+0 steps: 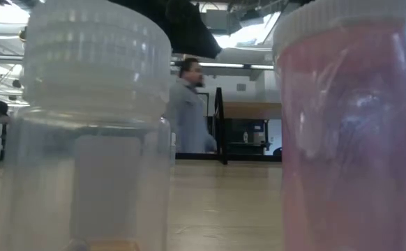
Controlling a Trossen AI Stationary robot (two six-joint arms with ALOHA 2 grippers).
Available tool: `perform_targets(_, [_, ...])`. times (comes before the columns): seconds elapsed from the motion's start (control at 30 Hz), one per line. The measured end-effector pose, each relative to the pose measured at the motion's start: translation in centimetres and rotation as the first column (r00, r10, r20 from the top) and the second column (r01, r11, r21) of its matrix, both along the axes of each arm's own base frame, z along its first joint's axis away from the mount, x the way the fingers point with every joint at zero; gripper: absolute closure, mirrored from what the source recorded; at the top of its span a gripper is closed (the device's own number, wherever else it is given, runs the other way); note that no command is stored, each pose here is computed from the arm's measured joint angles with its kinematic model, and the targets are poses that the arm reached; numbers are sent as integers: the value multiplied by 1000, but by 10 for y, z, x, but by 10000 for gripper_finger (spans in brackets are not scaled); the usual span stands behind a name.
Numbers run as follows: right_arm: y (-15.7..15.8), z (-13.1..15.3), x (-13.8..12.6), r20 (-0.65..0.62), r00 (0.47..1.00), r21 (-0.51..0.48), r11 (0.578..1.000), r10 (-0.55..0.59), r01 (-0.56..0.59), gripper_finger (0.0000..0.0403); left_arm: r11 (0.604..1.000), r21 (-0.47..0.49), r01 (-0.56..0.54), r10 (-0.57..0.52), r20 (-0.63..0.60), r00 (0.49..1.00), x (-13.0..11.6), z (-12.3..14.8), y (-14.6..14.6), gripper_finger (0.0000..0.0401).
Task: Pick and place medicine bottles onto shelf by color
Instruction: Put the top left pink pill bottle on the shelf
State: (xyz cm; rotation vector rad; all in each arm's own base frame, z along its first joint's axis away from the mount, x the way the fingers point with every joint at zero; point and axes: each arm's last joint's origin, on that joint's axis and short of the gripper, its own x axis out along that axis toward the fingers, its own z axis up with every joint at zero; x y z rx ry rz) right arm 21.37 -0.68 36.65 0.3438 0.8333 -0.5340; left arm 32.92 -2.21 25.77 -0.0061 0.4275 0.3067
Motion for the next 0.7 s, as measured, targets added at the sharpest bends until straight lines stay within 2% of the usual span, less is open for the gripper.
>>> perform_targets(0.13, [-15,28,-16,18,993,-4,993,-120,120,285,1000,0,-1,1,-1,1000,0,0,0,277])
perform_targets(0.3, [-33,52,-36,52,976,-17,977,-212,213,285,1000,0,-1,1,3,1000,0,0,0,277])
perform_targets(0.53, [-66,53,-56,-42,935,-59,935,-352,350,285,1000,-1,0,0,6,1000,0,1,0,277])
perform_targets(0.7, [-93,55,-66,-17,905,-20,905,-425,425,285,1000,-1,0,0,7,1000,0,1,0,277])
